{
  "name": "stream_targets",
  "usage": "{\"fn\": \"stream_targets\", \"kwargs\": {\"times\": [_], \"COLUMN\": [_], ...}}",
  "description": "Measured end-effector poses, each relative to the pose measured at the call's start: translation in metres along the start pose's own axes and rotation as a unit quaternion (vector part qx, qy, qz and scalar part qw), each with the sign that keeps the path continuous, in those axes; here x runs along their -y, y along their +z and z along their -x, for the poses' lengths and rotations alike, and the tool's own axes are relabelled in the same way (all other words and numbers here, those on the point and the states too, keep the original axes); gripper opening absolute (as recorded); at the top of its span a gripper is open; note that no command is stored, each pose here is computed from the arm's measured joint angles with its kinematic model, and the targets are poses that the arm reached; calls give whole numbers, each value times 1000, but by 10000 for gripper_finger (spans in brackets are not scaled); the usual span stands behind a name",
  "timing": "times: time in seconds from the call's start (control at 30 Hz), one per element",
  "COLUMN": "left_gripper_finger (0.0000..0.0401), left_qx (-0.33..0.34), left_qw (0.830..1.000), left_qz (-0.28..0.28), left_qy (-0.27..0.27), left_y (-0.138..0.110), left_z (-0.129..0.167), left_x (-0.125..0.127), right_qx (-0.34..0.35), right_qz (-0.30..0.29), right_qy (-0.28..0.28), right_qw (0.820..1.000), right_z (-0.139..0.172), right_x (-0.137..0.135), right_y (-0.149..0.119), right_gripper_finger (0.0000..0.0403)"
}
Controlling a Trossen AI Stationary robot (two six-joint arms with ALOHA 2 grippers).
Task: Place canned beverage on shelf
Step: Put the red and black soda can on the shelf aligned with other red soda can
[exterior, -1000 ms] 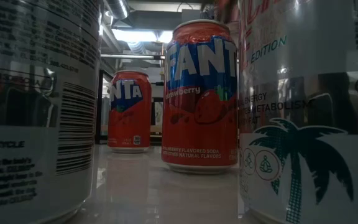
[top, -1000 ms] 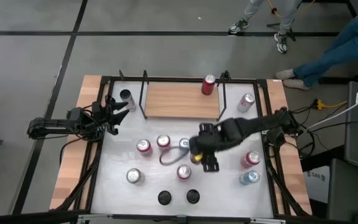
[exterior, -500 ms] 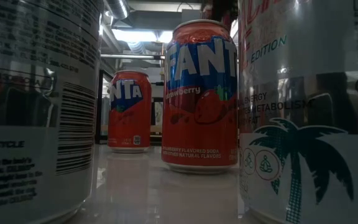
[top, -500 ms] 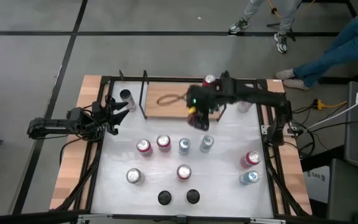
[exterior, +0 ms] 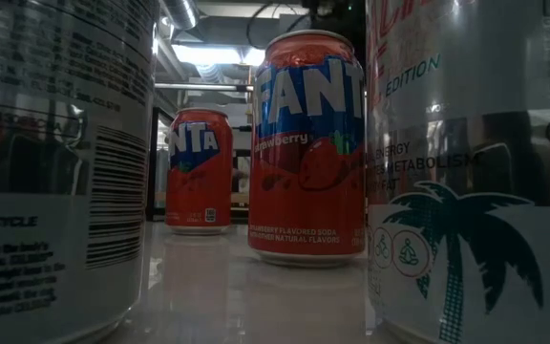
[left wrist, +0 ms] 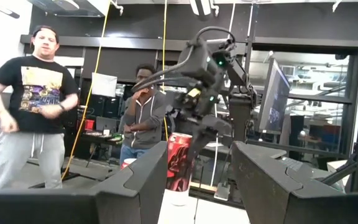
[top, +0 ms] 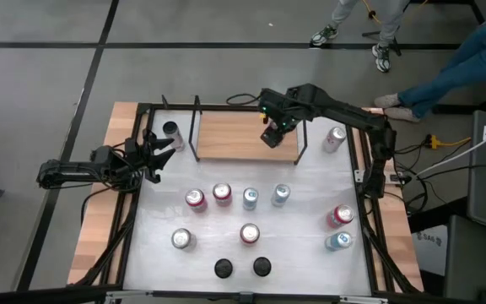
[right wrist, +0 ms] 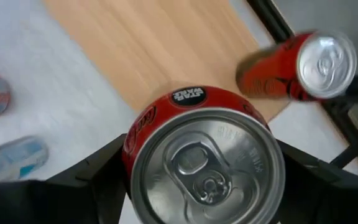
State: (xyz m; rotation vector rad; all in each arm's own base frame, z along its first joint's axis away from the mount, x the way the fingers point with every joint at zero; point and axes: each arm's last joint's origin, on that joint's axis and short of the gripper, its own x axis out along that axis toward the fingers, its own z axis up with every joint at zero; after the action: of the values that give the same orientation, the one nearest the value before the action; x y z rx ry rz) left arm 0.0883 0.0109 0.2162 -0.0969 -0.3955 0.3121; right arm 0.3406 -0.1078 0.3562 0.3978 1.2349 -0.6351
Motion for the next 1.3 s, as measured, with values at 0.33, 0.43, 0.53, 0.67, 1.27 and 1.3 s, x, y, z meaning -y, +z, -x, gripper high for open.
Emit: {"fn": "stream_targets", "kwargs": {"times": [0.33,0.43,0.53,0.67,1.27,1.3], "left_gripper_finger": [174,174,174,174,174,174], "left_qx": [0,0,0,0,0,0], "left_qw": [1000,1000,1000,1000,1000,1000], "left_qz": [0,0,0,0,-1,0], "left_qy": [0,0,0,0,-2,-2], "left_y": [0,0,0,0,0,0], "left_z": [0,0,0,0,0,0], "left_x": [0,0,0,0,0,0], "right_qx": [-27,-42,-54,-53,-55,-54], "right_qz": [-125,-153,-175,-197,-276,-277], "right_qy": [-21,-32,-42,-46,-58,-59], "right_qw": [992,987,982,978,958,957], "right_z": [-36,-45,-53,-56,-69,-70], "right_x": [4,9,13,18,45,46], "right_y": [-3,-5,-7,-6,5,6], "right_gripper_finger": [296,296,296,296,296,296]}}
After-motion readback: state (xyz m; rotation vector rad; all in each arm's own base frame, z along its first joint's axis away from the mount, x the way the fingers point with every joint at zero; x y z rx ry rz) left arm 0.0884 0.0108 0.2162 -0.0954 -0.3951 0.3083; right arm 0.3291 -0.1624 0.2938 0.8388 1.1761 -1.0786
